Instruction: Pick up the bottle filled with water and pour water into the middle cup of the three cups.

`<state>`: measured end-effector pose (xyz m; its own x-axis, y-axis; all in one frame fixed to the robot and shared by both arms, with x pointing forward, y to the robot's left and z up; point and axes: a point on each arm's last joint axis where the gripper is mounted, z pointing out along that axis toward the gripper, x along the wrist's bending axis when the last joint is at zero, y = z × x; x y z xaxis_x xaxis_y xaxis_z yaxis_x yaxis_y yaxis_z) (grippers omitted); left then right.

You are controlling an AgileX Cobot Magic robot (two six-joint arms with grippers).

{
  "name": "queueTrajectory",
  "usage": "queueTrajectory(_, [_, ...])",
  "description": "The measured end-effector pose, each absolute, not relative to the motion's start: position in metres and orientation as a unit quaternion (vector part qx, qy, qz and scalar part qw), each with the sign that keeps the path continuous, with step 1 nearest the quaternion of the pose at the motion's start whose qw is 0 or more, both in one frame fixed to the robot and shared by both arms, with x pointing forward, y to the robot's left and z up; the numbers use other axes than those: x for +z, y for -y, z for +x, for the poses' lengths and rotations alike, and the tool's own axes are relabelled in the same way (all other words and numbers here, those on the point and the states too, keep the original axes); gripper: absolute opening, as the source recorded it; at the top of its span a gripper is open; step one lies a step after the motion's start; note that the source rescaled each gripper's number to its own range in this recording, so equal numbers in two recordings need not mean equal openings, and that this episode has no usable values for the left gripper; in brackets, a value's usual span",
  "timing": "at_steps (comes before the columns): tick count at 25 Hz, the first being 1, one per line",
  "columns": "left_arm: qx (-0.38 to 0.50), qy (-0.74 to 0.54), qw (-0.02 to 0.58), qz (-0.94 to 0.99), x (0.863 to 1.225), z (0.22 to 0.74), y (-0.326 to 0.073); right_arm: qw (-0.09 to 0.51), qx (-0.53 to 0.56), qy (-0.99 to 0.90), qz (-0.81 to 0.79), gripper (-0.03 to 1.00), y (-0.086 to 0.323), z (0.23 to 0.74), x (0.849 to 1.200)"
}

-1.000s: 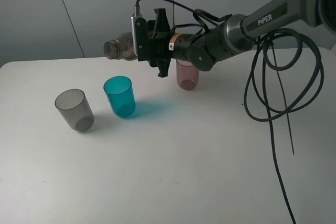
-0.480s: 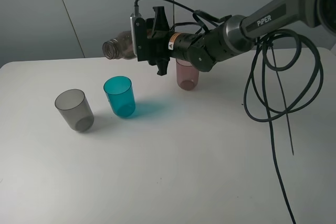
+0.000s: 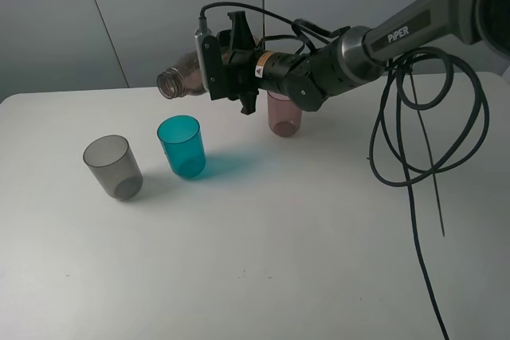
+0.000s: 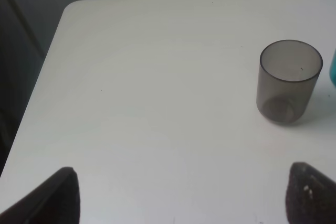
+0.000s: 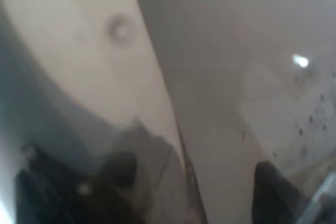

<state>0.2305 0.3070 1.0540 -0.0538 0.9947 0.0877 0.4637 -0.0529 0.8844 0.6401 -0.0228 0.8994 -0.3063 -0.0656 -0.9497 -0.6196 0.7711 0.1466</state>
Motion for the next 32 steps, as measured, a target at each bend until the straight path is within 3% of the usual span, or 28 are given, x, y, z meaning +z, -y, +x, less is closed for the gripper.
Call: queueTrajectory(32, [0.403, -0.604, 0.330, 0.604, 1.0540, 0.2305, -0.3070, 0.575, 0.200, -0.746, -0.270, 0.03, 0.0250, 0.6427, 0.9011])
